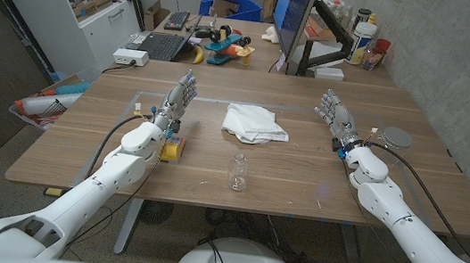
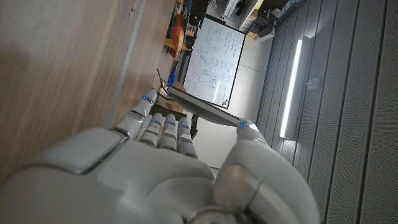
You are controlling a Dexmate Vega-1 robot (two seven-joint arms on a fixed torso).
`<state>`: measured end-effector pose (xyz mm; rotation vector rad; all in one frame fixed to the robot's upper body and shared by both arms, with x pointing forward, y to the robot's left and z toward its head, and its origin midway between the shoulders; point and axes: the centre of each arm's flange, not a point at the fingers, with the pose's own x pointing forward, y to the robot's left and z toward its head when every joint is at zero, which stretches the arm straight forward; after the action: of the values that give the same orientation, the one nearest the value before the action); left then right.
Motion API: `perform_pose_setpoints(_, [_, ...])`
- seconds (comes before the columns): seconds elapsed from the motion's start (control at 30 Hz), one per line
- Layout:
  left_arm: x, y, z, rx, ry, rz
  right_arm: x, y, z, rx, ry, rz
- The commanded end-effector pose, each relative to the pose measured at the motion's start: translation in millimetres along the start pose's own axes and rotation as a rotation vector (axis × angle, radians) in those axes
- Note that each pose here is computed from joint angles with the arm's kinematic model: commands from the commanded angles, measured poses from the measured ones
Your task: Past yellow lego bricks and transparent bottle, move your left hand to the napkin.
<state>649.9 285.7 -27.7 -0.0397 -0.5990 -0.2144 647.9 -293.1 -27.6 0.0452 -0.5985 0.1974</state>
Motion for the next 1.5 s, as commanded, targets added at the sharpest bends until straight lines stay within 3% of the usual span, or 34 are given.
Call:
perform_pose_setpoints(0.03, [-3.7, -1.5, 1.8, -0.003, -0.004, 0.001, -5.5, 1.2, 2.9, -0.012, 0.006, -0.001])
perform_pose_setpoints(0.67, [-13.7, 7.8, 19.6, 0.048, -0.046, 0.02, -4.1, 2.0, 3.2, -0.035, 0.009, -0.007])
perform_pose_setpoints(1.1, [-12.5, 7.2, 20.6, 0.068, -0.038, 0.014, -6.5, 0.9, -0.2, -0.062, 0.02, -0.013])
perform_pose_setpoints(1.5, [-10.1, 6.2, 30.6, 0.112, -0.055, 0.006, -11.0, -1.6, -1.5, -0.078, 0.013, -0.033])
